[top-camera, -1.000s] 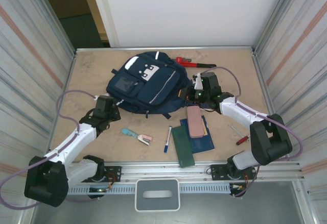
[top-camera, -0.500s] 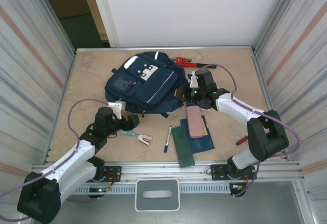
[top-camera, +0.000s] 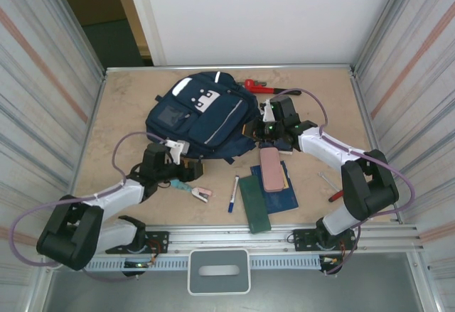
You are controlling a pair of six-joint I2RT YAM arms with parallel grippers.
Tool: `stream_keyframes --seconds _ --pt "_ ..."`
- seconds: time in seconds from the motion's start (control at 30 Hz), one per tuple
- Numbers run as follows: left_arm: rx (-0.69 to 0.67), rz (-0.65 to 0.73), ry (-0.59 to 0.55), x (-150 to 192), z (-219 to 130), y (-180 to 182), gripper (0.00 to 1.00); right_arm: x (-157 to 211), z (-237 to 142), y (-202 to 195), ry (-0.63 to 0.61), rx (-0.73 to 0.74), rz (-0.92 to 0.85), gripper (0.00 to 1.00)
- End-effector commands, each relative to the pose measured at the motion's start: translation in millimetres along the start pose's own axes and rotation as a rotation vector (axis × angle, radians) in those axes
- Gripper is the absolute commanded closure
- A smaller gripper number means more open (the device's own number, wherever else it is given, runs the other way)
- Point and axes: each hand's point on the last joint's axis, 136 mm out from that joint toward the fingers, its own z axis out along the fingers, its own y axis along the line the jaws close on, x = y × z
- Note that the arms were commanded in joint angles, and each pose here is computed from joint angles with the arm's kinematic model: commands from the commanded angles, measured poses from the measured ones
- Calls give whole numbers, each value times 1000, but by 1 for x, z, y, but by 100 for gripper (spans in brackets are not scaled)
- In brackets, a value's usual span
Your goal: Pack books, pencil case, and school supplies into a backpack
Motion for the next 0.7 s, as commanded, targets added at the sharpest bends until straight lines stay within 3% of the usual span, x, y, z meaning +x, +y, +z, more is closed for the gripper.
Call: stream_keyframes --seconds 0.0,0.4,0.53,0.63,0.67 --pt "59 72 -60 -26 4 -14 38 -15 -4 26 -37 -59 -78 100" --pt "48 54 -41 -24 21 -5 53 -16 -3 31 -36 -63 -84 100" --pt "23 47 -41 -24 21 -1 76 -16 -5 29 -39 -59 -86 100" --pt "-128 24 -50 -26 12 21 99 -17 -10 23 -46 -39 -86 100" --pt "-215 -3 -63 -27 4 33 100 -18 -13 21 -48 -31 -86 100"
